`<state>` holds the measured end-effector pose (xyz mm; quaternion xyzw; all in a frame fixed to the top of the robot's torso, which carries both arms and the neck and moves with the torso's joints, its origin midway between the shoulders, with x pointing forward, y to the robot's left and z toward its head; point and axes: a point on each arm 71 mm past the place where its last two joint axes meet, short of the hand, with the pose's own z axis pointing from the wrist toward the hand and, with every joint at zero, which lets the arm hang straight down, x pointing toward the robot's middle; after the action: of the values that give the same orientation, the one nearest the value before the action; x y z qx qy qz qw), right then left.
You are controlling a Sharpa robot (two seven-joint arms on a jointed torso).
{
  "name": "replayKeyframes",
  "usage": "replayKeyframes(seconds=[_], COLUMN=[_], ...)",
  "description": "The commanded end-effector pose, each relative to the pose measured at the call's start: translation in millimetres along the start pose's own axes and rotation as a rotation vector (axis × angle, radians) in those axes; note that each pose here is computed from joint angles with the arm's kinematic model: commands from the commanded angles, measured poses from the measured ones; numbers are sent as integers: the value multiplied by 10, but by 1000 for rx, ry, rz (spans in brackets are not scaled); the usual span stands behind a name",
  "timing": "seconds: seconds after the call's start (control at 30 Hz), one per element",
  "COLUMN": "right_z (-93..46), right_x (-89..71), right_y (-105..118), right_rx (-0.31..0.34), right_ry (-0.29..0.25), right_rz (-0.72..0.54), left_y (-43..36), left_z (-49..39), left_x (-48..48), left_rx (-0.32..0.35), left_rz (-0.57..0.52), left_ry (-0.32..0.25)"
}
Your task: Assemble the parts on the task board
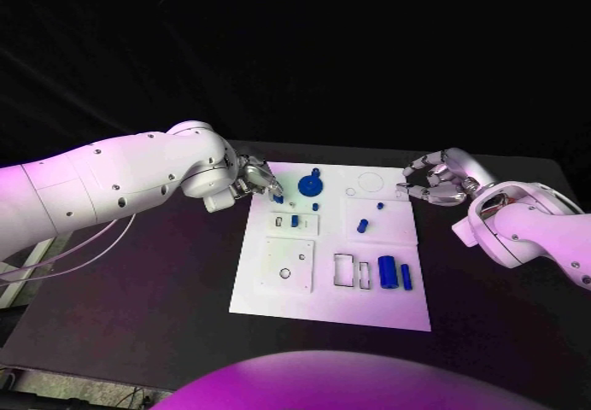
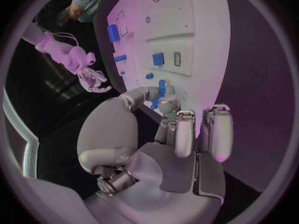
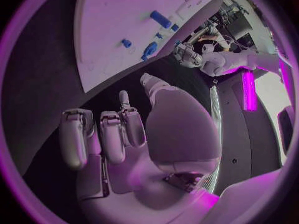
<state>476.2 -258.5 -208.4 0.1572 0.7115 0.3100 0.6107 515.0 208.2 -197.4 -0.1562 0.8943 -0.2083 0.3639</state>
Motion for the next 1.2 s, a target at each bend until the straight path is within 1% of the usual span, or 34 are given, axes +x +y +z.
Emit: replayKeyframes(seconds=[0.03,0.23,0.4,0.73,0.97,1.2], right_z=[-1,2,4,7,5,5], right_x=[-1,-3,-6,-6,-6,-3], right_y=[4,1,-3,-3,-3,0], right_rx=[-10,-11,-11,-13,-13,-13], right_ry=[-1,-3,-5,-7,-5,-4], right_rz=[-2,-2,-3,-2,-2,-1], left_y=[-4,39,50,-14,-41,-70], left_z=[-11,-8,4,27,35,47], left_x=[19,114,195,314,353,372], left_rx=[6,-14,-17,-4,-4,-4], left_rz=[23,105,138,170,207,252], left_ry=[-41,-36,-30,-9,5,-1])
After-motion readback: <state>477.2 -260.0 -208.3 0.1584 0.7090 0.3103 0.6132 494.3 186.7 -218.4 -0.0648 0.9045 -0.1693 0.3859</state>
